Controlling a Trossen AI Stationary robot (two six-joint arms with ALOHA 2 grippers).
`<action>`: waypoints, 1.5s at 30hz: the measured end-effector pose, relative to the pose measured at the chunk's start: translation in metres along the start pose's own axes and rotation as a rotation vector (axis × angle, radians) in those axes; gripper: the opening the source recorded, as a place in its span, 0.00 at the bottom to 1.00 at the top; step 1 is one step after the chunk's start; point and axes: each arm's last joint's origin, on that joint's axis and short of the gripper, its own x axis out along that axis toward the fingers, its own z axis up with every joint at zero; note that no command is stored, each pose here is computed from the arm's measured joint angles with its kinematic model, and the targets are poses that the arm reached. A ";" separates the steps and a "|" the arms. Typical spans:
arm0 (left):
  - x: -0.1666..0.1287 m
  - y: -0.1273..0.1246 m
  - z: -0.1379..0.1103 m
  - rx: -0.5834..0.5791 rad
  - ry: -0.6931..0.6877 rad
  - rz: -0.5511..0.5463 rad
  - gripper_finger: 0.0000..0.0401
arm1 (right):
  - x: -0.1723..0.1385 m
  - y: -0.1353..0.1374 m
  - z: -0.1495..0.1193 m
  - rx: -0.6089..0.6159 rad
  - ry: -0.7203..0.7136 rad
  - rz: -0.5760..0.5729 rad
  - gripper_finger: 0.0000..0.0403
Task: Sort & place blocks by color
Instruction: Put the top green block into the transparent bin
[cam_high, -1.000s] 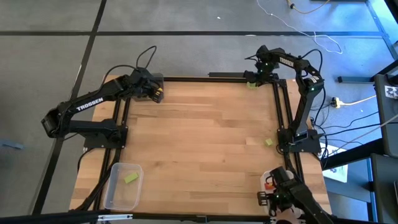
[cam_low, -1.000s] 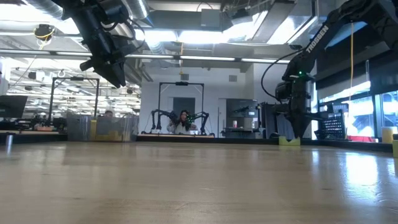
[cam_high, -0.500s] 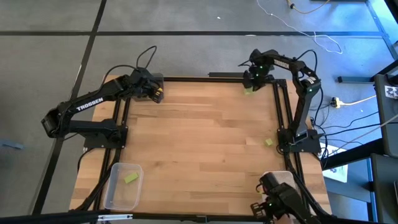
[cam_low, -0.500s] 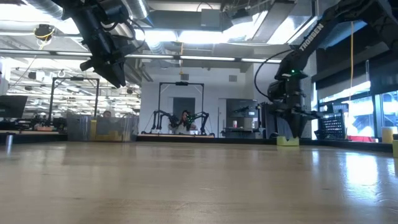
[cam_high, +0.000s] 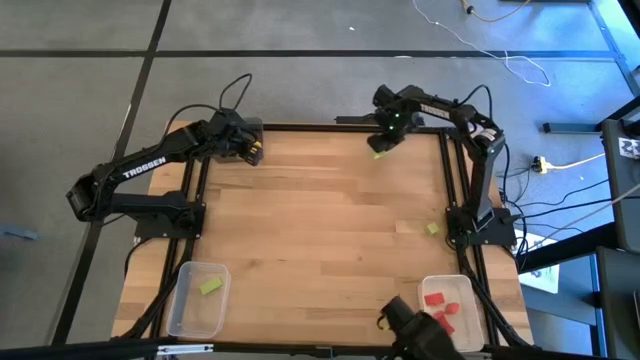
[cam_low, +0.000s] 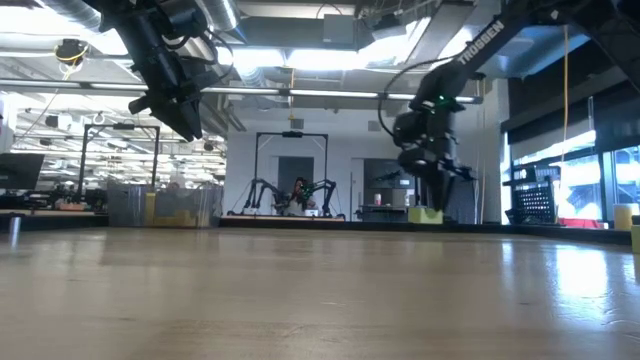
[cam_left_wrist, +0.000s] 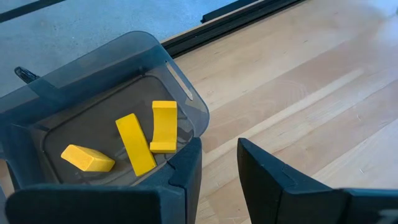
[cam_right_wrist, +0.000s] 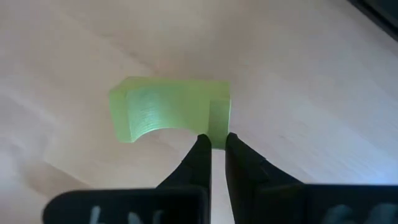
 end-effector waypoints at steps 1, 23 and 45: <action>0.000 0.000 0.000 0.000 0.000 0.000 0.23 | -0.001 0.006 0.000 -0.018 -0.005 0.000 0.05; -0.001 -0.008 -0.003 -0.210 0.132 -0.265 0.23 | -0.055 0.136 0.012 -0.382 -0.365 -0.023 0.05; -0.007 -0.021 0.009 -0.392 0.186 -0.607 0.23 | -0.076 0.222 -0.002 -0.668 -0.706 0.021 0.05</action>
